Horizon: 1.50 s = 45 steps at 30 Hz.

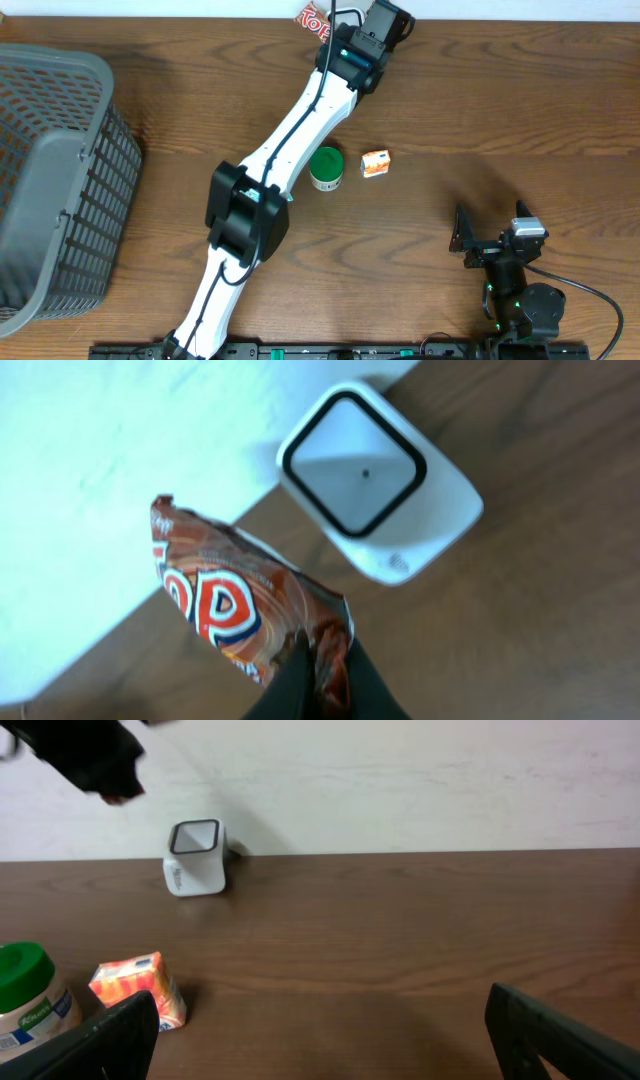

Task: Scan the item barcode
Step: 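Hold the Top bar against the front of the white scanner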

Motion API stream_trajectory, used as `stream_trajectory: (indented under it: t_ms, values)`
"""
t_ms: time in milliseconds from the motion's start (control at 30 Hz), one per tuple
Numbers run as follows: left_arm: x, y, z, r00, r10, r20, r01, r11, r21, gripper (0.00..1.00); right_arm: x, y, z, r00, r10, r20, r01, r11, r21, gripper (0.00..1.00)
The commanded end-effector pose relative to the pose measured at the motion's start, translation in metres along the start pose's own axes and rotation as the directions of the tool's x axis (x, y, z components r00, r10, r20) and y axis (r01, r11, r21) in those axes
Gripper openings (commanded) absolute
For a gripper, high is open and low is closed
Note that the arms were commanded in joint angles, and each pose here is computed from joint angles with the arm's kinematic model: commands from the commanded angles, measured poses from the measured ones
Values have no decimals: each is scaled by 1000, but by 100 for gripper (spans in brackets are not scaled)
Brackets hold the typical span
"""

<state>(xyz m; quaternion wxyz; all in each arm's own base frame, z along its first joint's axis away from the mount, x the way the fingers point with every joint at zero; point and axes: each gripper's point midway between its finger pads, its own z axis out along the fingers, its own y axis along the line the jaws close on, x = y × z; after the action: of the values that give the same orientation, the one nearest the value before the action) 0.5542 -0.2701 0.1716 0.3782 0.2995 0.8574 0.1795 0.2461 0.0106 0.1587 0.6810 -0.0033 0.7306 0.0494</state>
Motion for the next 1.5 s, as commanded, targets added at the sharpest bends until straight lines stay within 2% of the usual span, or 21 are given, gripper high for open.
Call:
stream_trajectory:
  t_ms: [0,200,433,767,900,1100,1367,1467]
  values:
    - [-6,0,9,998,65,18,-64,997,-38,7,1,2,0,1000,9,-1,-9,1000,-6,99]
    - [-12,-13,28,995,82,57,-80,996,-37,7,1,2,0,1000,9,-1,-9,1000,-6,99]
    - [-14,-36,36,992,84,95,-90,994,59,7,1,2,0,1000,9,-1,-9,1000,-6,99]
    - [12,-65,63,976,211,48,-215,971,109,7,1,2,0,1000,9,-1,-9,1000,-6,99]
    - [17,-81,61,963,259,70,-268,945,190,7,1,2,0,1000,9,-1,-9,1000,-6,99]
    - [15,-90,59,954,283,97,-298,927,226,7,1,2,0,1000,9,-1,-9,1000,-6,99]
    - [14,-91,58,941,320,110,-337,914,225,7,1,2,0,1000,9,-1,-9,1000,-6,99]
    - [8,-82,60,937,329,120,-347,921,178,8,1,2,0,1000,9,-1,-9,1000,-6,99]
